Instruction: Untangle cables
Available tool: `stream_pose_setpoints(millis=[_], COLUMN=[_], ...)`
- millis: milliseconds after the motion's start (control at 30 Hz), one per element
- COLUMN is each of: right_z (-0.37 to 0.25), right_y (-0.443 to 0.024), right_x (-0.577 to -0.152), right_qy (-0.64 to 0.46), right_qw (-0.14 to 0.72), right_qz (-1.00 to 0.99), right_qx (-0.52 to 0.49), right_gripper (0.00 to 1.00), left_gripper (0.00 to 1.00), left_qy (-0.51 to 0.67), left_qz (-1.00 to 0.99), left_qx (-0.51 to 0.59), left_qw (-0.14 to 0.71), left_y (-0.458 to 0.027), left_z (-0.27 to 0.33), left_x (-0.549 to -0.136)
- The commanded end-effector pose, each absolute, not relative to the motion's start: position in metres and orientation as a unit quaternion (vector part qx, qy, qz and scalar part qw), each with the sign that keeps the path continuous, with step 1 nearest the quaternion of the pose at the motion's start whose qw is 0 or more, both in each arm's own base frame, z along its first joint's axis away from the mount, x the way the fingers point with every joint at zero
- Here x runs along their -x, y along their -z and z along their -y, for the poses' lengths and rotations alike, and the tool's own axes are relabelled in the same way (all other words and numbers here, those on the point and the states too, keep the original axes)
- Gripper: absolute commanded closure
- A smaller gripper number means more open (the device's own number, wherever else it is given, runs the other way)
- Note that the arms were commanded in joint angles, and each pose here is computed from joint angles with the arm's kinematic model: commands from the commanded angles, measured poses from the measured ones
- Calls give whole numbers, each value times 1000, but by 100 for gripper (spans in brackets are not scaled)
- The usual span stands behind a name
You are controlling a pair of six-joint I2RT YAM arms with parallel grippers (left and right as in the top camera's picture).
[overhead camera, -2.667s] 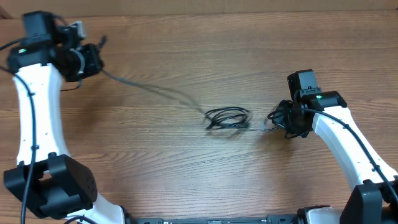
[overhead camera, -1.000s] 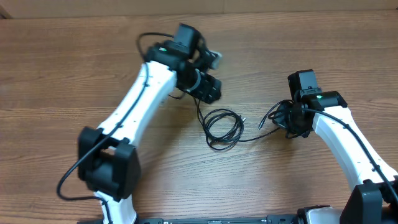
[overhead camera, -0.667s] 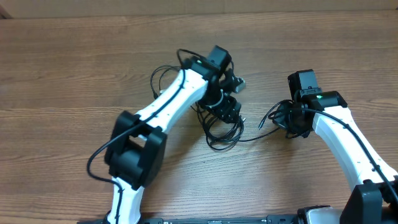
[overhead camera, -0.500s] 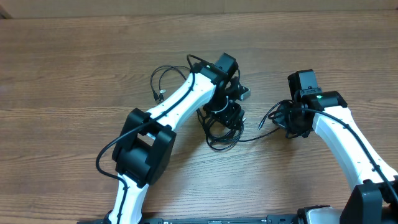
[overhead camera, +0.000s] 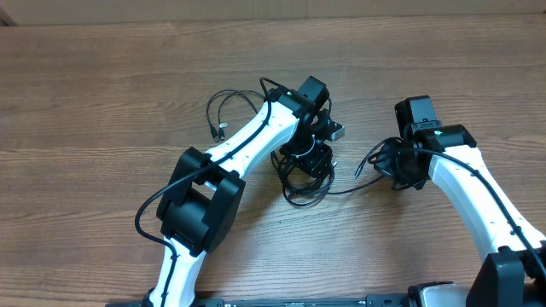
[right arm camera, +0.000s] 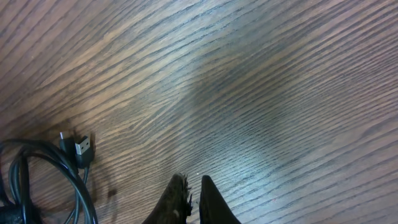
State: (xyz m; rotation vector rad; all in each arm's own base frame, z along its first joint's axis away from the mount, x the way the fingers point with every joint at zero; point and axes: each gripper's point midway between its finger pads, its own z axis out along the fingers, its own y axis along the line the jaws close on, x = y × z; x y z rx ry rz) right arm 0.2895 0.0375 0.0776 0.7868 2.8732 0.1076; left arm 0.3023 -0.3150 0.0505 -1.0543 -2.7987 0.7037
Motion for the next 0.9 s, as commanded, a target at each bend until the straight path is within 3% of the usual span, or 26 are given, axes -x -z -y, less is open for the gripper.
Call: stream_pose_setpoints(millis=[0, 867], right_z=[-36, -36], right_y=[-81, -81], right_x=[-293, -293], right_qy=[-35, -35], right_qw=[87, 88], right_qz=[-959, -959], right_qx=[-267, -267], right_gripper=[94, 94], left_gripper=[59, 53], left_qy=[-230, -224], left_qz=[912, 911], left_qx=[338, 341], left_qw=[46, 51], left_y=[-45, -40], left_z=[314, 315], left_x=[-299, -295])
